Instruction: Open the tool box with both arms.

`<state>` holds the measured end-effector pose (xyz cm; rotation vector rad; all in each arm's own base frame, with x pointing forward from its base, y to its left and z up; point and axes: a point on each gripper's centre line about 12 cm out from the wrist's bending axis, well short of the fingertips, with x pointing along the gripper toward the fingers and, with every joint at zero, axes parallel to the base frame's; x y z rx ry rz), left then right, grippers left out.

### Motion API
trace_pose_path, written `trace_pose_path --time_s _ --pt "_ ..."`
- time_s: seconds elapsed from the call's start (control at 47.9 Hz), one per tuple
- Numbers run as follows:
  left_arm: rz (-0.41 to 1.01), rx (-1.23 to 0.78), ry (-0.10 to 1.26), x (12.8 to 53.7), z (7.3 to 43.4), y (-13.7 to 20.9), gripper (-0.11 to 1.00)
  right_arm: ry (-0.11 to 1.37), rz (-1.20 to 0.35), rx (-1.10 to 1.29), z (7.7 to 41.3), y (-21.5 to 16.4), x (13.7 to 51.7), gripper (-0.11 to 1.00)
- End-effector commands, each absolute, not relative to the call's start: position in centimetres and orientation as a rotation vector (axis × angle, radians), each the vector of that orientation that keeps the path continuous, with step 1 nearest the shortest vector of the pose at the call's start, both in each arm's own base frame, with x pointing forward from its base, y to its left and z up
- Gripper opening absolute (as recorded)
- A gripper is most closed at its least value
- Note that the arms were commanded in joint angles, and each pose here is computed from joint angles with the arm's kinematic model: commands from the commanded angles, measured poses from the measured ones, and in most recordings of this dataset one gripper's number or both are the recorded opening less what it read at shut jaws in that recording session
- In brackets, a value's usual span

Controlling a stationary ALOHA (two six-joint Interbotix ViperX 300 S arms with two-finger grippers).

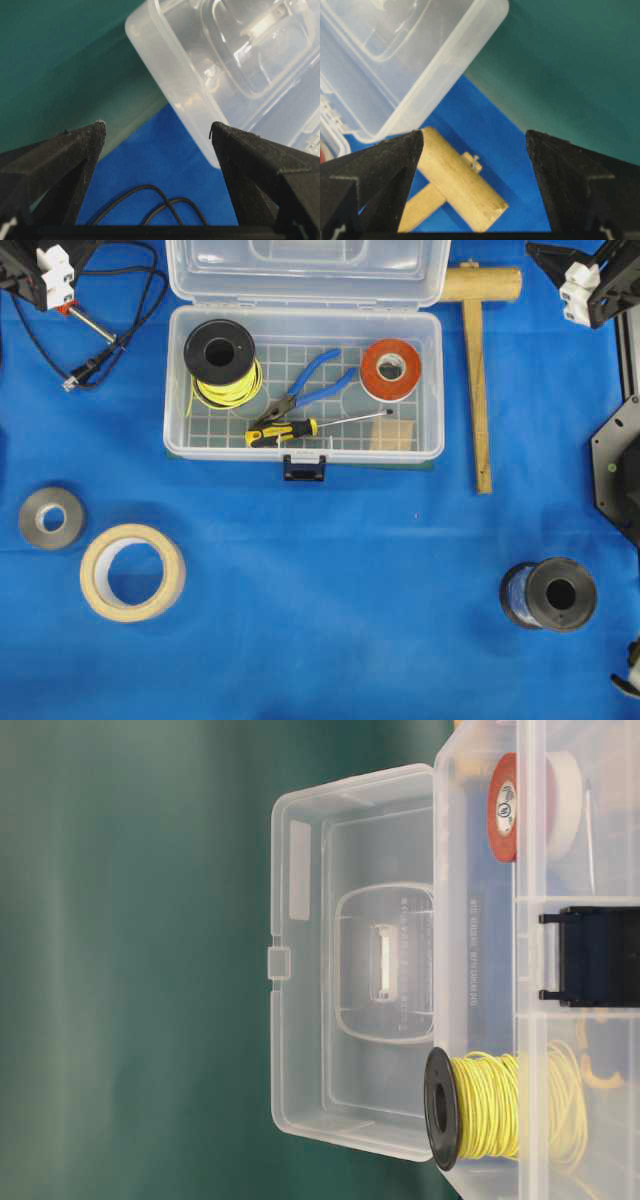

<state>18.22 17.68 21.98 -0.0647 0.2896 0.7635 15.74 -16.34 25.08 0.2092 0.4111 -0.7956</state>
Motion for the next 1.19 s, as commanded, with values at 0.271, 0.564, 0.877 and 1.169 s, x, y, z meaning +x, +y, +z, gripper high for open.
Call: trace_pose_path --time_s 0.271,0.564,0.877,1.169 --pt "0.564 -0.066 0.305 21.1 22.0 13.5 0.91 0.443 -0.627 0.229 24.8 -13.4 18.5 0.82" --pt "0.309 -0.034 0.332 23.7 21.6 7.6 0.91 0.535 -0.315 0.194 23.9 -6.8 21.6 0.82" --pt "0.208 -0.017 0.345 24.2 21.4 5.1 0.91 0.579 -0.18 0.164 23.1 -3.8 22.7 0.82" --pt "0.202 -0.021 0.366 21.9 21.8 4.6 0.91 0.582 -0.169 0.157 24.2 -3.3 20.5 0.82"
